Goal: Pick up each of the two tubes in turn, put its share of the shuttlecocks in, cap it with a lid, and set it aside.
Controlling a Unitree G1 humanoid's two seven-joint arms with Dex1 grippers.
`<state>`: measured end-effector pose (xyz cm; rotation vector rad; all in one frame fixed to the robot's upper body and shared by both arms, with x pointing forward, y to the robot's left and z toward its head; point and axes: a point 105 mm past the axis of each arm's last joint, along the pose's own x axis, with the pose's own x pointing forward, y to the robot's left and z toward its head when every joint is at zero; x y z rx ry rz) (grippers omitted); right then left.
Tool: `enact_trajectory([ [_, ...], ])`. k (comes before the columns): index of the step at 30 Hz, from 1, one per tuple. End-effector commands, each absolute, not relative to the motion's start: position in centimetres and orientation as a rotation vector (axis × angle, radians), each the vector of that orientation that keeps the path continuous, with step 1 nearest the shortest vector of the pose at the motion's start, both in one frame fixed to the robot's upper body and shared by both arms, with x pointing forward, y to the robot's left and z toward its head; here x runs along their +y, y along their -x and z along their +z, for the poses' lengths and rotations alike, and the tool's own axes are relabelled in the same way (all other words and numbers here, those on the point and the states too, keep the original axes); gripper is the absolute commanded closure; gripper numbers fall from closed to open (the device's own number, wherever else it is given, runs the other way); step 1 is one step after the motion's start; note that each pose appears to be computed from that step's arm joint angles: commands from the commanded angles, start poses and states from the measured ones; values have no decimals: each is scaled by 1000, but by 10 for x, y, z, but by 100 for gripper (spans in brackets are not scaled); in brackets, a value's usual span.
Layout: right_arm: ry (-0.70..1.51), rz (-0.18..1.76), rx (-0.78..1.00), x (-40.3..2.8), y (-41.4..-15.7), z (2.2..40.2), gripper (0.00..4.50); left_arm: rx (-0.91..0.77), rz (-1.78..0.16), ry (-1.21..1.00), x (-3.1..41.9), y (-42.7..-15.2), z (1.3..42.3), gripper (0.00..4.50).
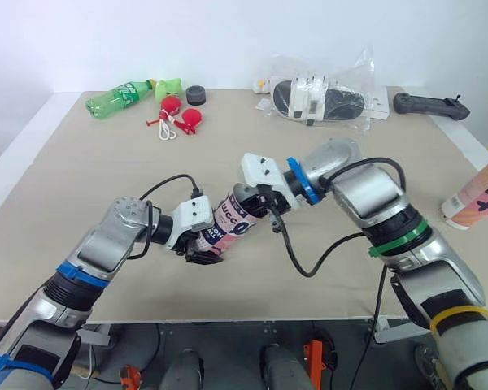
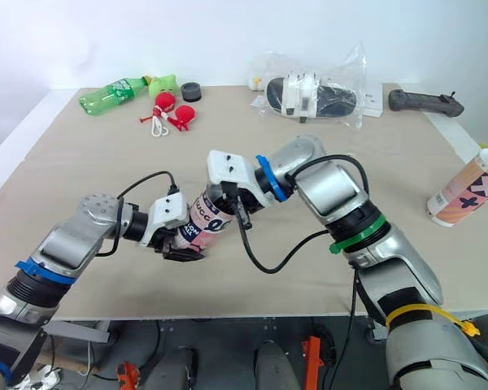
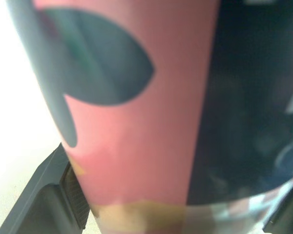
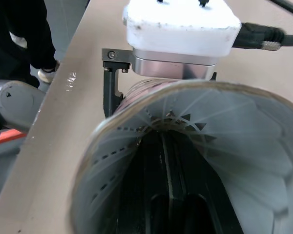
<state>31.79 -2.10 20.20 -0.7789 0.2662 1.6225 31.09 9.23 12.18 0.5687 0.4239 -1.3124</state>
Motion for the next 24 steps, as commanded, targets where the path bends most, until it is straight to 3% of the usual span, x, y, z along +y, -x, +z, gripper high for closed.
enact_trajectory([
  [1,831,1645,252,-14,-318,203,446,496,-1366,-542,84,-299,101,83],
  [8,856,1673,260,-9,-318,196,446,494,-1364,-538,83,-298,100,83],
  [15,700,1612,53,-36,-321,263,446,494,-1354,-537,85,-298,100,83],
  [19,650,1600,66,-56,-317,273,317,496,-1351,-538,86,-298,100,83],
  [24,607,1556,47,-74,-314,286,74,475,-1341,-534,86,-302,102,83],
])
